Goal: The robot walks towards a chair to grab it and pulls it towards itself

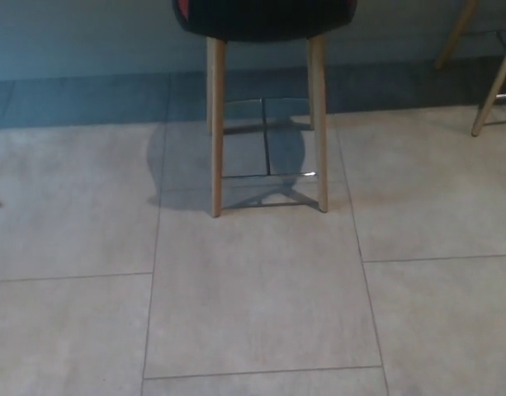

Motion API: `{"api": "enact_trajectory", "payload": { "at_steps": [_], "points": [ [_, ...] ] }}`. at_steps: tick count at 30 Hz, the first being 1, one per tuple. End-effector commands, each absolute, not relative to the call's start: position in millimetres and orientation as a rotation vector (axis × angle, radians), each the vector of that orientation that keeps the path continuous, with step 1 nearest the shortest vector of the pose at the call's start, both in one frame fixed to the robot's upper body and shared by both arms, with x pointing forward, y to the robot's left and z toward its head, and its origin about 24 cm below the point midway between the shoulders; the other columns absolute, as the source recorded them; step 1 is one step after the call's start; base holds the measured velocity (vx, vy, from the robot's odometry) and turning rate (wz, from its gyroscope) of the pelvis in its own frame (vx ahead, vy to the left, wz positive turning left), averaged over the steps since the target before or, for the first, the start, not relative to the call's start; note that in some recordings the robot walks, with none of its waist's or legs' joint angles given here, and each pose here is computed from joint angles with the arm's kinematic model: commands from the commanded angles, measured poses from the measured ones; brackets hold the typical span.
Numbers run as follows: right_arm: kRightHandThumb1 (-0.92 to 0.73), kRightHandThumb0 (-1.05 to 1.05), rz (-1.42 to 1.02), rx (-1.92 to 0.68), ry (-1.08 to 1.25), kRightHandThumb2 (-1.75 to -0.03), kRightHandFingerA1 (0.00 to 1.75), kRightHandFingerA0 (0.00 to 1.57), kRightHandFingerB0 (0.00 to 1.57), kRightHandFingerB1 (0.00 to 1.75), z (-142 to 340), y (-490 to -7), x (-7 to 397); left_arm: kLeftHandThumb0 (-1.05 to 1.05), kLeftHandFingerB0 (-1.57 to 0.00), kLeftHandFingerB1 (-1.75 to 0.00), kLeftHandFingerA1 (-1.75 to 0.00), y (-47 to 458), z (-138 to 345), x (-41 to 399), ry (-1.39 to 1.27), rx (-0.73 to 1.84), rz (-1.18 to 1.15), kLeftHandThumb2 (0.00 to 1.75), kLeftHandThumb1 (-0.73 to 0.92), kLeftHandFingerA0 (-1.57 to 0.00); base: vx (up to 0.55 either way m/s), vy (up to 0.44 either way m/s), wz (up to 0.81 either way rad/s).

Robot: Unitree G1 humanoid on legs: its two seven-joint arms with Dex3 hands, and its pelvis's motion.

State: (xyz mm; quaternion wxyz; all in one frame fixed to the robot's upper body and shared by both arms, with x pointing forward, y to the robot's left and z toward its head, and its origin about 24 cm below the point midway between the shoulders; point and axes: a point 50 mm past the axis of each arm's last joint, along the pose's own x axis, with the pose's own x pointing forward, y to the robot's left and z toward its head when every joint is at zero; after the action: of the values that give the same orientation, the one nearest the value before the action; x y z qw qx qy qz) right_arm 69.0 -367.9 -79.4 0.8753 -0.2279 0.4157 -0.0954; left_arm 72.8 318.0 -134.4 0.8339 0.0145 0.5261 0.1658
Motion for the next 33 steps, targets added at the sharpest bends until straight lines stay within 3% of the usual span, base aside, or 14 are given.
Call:
{"api": "enact_trajectory", "payload": {
  "at_steps": [1,7,14,26,33],
  "points": [
    [-0.66,-0.93,-0.170,-0.461,0.877,-0.94,0.00,0.00,0.00,0.05,-78,-370,72,-0.65,-0.01,-0.54,-0.77,324,-130,78,1.080,0.058,0.346,0.81,0.35,-0.09,0.04,0.145,-0.06],
    [-0.58,-0.88,-0.169,-0.470,0.872,-0.87,0.00,0.00,0.00,0.04,-78,-368,74,-0.65,0.00,-0.55,-0.78,324,-129,83,1.059,0.056,0.332,0.81,0.35,-0.09,0.12,0.302,-0.21],
    [-0.60,-0.91,-0.175,-0.448,0.876,-0.90,0.00,0.00,0.00,0.05,-79,-368,70,-0.63,0.00,-0.52,-0.77,323,-130,77,1.089,0.066,0.324,0.80,0.33,-0.09,0.21,0.198,0.01],
    [-0.62,-0.88,-0.183,-0.457,0.872,-0.90,0.00,0.00,0.00,0.05,-78,-369,69,-0.64,0.00,-0.51,-0.77,322,-131,72,1.096,0.083,0.315,0.80,0.35,-0.10,0.32,-0.230,0.12],
    [-0.64,-0.93,-0.173,-0.480,0.882,-0.93,0.00,0.00,0.00,0.05,-77,-371,73,-0.66,0.00,-0.53,-0.79,322,-131,73,1.088,0.082,0.307,0.81,0.35,-0.10,0.32,-0.031,-0.07]
  ]
}}
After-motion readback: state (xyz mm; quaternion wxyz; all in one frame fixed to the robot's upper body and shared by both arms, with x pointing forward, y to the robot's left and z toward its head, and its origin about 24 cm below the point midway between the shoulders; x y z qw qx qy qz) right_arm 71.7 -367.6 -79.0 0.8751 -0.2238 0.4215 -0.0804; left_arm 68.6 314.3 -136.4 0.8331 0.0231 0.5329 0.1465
